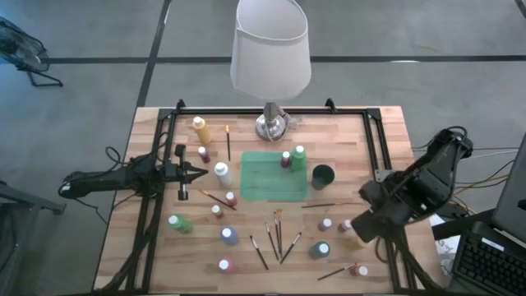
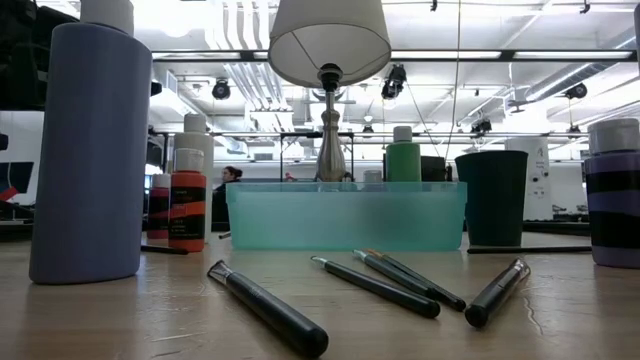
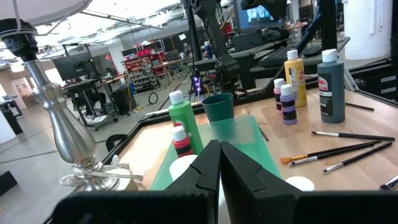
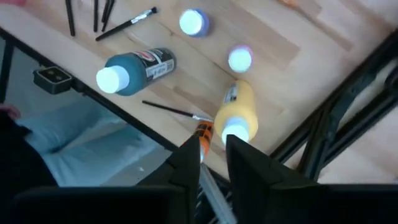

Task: Pick & Place Paint Supplies
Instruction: Put the pink paint bottle into the green bin

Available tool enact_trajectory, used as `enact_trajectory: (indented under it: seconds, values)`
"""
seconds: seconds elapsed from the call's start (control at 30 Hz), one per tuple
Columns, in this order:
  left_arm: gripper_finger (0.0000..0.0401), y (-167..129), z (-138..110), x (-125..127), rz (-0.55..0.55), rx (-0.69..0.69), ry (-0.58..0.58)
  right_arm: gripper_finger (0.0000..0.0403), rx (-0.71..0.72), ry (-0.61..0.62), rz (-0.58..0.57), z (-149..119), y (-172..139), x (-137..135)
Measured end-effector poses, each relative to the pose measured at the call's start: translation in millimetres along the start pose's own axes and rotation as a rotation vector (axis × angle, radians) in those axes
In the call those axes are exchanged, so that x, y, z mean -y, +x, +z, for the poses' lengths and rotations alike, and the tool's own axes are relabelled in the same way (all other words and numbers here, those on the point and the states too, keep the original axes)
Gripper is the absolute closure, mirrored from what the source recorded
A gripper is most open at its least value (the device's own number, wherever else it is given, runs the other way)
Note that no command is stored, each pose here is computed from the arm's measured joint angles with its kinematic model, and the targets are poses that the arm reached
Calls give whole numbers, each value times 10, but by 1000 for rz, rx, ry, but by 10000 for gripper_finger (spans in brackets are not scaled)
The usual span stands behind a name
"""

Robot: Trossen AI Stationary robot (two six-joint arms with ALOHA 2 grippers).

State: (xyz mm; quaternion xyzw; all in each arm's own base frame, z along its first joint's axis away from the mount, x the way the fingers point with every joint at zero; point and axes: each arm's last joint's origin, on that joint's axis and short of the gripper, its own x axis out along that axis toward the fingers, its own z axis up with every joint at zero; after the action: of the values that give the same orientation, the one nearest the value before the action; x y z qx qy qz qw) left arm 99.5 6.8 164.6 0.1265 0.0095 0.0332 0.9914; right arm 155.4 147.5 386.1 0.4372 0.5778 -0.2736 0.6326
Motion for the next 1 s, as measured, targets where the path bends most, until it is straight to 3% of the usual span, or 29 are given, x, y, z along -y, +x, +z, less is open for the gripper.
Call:
enact_trajectory:
  seconds: [0.27,0.43,0.67,1.0]
  values:
    - [385,0,0,0,0,0,0,258,-2,111,-52,-210,125,-49]
    - [385,0,0,0,0,0,0,228,32,102,-88,-257,250,-122]
    - [385,0,0,0,0,0,0,211,97,60,-129,-142,401,-173]
    - [385,0,0,0,0,0,0,197,73,117,-194,0,686,-132]
